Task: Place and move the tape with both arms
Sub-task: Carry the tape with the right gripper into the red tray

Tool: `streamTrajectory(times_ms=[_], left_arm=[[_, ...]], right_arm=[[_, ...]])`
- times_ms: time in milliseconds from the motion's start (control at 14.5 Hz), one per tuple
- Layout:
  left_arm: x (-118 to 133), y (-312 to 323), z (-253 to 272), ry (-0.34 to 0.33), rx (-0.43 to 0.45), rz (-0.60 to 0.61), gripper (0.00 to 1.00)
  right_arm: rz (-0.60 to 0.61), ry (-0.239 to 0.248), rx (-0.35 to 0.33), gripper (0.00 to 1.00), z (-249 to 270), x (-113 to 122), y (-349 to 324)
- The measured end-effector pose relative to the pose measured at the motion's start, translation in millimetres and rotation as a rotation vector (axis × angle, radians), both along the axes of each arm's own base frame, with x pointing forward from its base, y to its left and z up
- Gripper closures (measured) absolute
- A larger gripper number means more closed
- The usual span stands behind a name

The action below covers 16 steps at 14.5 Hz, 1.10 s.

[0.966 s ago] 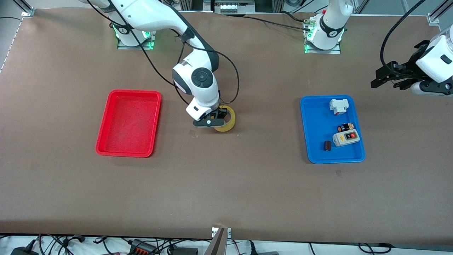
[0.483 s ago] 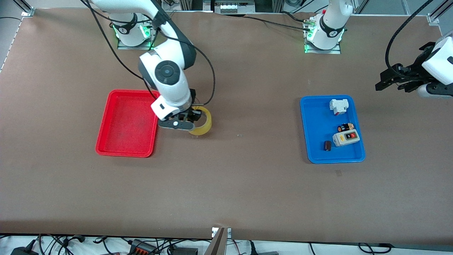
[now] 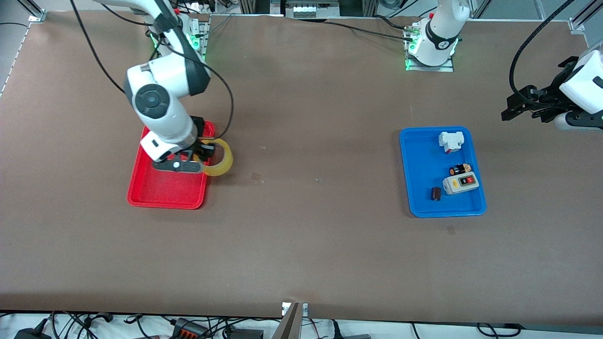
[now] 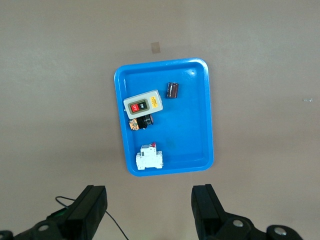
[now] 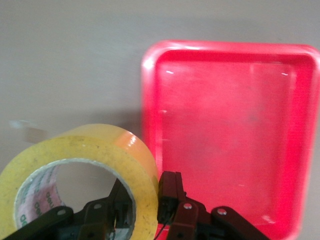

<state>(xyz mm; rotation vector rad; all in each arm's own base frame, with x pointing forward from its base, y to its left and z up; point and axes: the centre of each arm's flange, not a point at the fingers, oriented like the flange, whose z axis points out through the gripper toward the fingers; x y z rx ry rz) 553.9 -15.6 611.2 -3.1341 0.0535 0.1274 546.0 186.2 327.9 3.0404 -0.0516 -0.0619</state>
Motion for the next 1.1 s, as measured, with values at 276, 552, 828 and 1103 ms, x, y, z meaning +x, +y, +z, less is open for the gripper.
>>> streamTrajectory(times_ms=[276,552,828,1103], left_arm=[[0,0,0,-0.001,0.0,0.0,0.0],[0,0,1,-0.001,0.0,0.0,0.0],[0,0,1,-0.001,0.0,0.0,0.0],[0,0,1,-0.001,0.0,-0.001,0.0]], right_arm=[[0.055,0.007,0.017,0.8,-24,-3,-89],[0.073,0.018,0.036,0.8,-62,-8,-150],[0.09,0.02,0.054,0.8,-99,-7,-141],[0.092,0.03,0.063,0.8,-124,-8,-140]])
